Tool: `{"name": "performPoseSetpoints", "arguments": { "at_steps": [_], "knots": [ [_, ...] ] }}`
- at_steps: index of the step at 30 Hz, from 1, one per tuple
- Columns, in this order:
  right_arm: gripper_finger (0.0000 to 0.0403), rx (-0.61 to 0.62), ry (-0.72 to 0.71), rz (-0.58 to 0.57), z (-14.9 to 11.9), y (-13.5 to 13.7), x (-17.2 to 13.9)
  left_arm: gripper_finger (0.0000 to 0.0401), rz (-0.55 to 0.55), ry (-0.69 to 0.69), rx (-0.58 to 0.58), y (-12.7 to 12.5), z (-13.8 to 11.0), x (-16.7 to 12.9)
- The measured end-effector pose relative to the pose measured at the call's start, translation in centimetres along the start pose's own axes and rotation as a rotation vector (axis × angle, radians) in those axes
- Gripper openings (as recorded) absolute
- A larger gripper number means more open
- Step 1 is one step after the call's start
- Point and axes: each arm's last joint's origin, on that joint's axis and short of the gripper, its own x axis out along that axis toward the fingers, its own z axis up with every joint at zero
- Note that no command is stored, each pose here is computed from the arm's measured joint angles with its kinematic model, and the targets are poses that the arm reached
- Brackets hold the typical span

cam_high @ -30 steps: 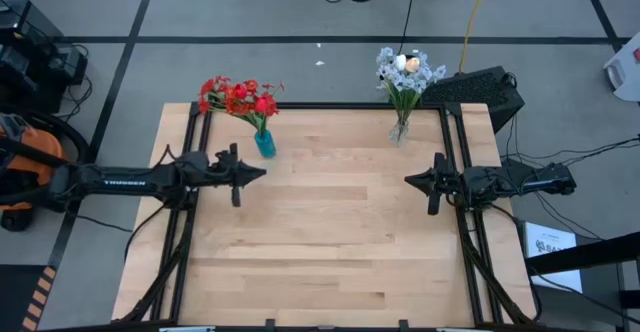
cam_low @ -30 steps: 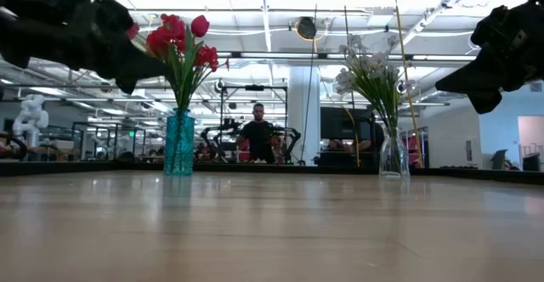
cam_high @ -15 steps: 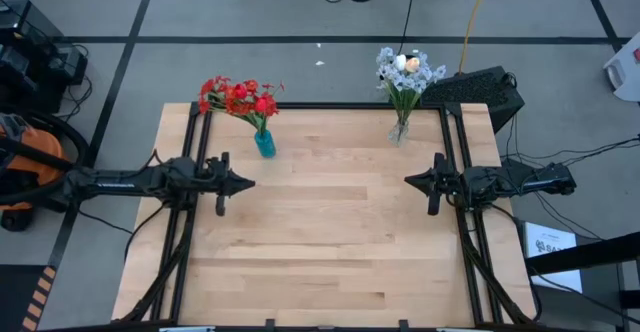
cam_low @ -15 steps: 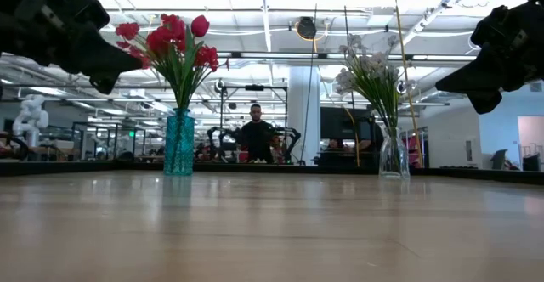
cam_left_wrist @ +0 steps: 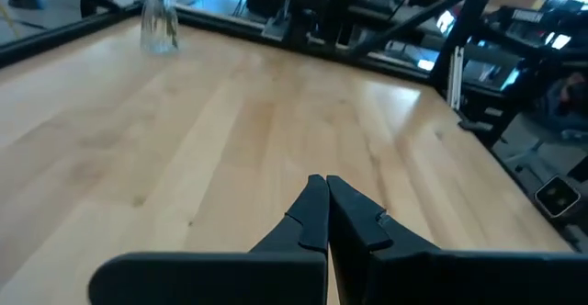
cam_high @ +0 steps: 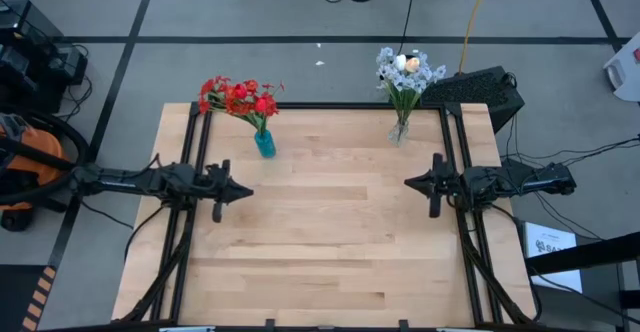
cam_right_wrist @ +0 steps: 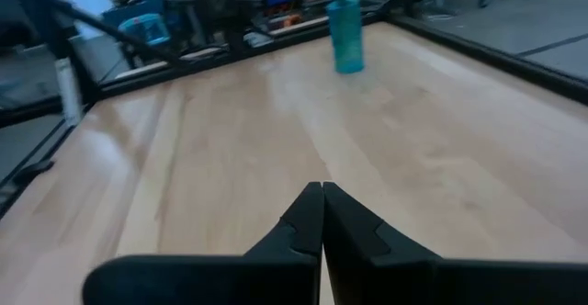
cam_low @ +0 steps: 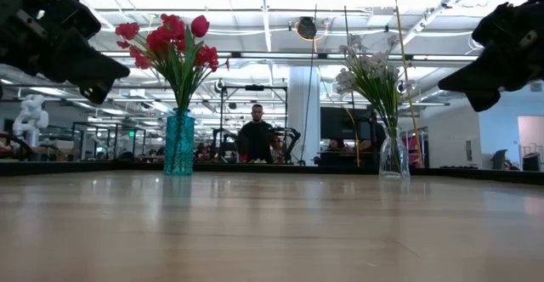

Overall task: Sort flowers into vase by color
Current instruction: Return to Home Position

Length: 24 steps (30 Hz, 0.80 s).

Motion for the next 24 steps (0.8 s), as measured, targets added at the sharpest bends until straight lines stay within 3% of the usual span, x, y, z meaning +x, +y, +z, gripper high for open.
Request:
{"name": "performPoseSetpoints", "arguments": {
  "at_steps": [9,15,24],
  "knots": [
    [0.0000,-0.007,0.014,0.042,-0.03,0.12,-0.01,0.0008,-0.012,-0.031,-0.001,-0.09,0.20,-0.27],
    [0.0000,-0.082,0.011,0.039,-0.02,0.12,-0.01,0.0015,-0.009,-0.032,0.003,-0.08,0.19,-0.27],
    [0.0000,-0.190,0.021,0.094,-0.07,0.27,-0.02,0.0017,-0.002,-0.040,0.244,-0.07,0.20,-0.25]
  ]
}}
